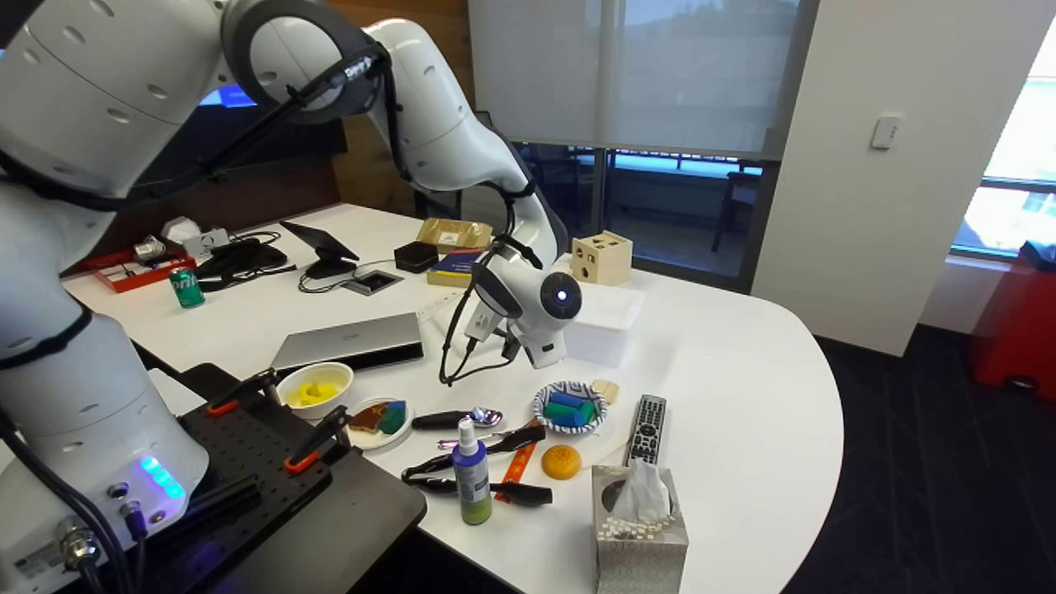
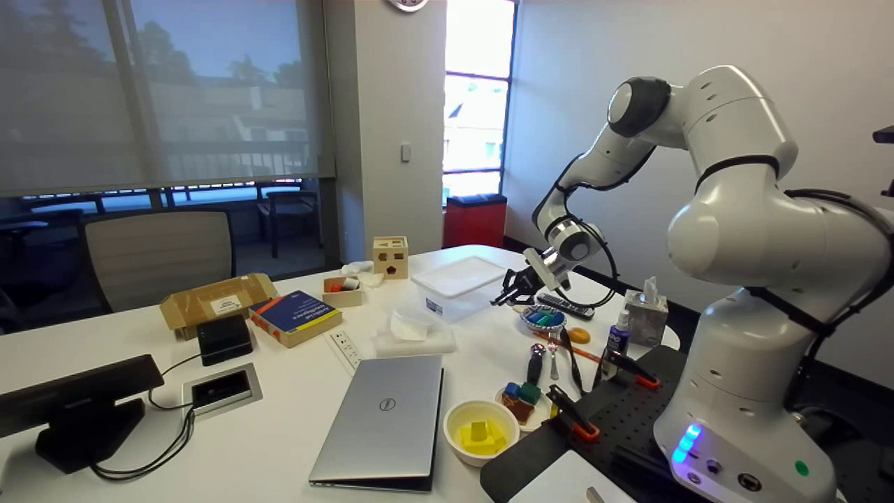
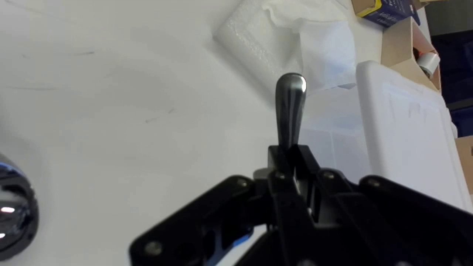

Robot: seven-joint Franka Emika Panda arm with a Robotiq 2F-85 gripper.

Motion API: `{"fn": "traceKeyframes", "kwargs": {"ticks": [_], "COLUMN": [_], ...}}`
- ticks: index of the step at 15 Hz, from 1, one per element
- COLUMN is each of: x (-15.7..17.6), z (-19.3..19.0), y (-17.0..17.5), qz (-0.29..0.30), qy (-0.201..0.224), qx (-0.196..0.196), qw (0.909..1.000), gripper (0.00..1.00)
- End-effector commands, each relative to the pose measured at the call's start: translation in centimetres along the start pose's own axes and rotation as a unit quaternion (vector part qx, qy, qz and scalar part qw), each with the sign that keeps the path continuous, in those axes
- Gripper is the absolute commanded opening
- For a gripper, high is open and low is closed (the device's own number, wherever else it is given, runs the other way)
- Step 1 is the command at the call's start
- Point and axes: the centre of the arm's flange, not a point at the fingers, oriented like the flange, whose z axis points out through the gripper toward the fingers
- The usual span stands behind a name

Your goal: Use the silver spoon to stir the blocks in the bowl.

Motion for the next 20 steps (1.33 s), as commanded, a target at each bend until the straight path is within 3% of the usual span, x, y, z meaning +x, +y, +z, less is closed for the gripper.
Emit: {"fn": "traceKeyframes", "kwargs": {"ticks": [1,6,12,20], "x": [1.6,2.9,3.7,4.7], "z": [-0.4,-1.2,-0.7,-0.1], "y": [1.8,4.0,6.0,9.6], "qz": [0.028,0.061,0.078,0.111], "qy": [-0.01,-0.009,-0.018,-0.026], "qx": [0.018,0.028,0.11,0.157], "qw": [0.9994,0.9977,0.9907,0.981], "gripper": [0.03,0.03,0.03,0.03]}}
